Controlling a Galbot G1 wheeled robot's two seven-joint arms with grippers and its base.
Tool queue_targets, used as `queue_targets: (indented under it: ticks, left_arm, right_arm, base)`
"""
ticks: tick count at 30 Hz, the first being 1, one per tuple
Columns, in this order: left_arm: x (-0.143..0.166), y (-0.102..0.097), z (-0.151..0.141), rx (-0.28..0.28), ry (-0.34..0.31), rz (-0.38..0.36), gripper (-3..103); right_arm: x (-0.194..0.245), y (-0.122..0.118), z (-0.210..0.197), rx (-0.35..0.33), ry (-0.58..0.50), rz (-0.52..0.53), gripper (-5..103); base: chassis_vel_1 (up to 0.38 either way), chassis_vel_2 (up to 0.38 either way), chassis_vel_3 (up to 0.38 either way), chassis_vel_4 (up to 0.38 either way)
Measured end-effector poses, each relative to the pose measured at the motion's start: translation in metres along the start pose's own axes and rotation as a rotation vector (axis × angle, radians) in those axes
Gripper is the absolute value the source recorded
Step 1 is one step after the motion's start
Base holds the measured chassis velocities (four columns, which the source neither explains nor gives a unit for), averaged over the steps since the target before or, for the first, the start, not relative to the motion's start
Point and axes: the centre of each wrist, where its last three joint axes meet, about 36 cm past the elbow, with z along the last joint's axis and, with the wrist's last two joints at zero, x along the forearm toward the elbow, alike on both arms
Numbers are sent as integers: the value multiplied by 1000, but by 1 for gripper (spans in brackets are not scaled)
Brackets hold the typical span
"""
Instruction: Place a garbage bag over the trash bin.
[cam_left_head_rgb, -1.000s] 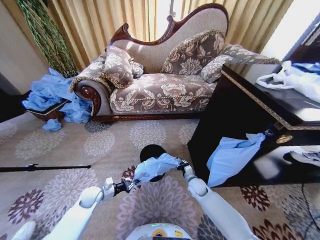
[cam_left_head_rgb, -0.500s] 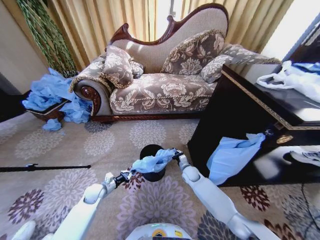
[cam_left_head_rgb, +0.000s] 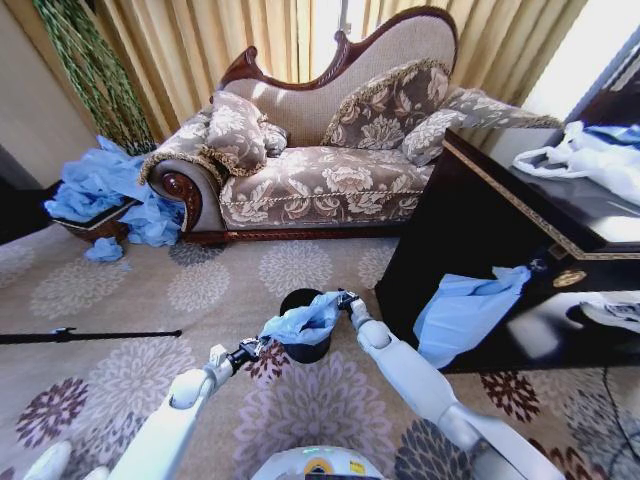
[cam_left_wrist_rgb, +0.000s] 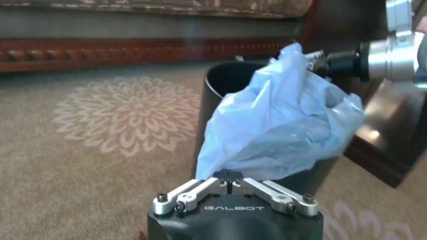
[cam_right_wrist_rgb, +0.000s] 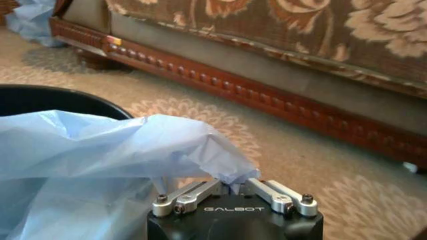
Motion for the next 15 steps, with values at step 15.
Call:
queue_targets:
  ticks: [15]
  left_arm:
    - [-24,13,-50,108,-90,-139,0]
  right_arm:
    - [-21,-33,-26,48,37,-51,0]
  base:
    - [0,0,0,0]
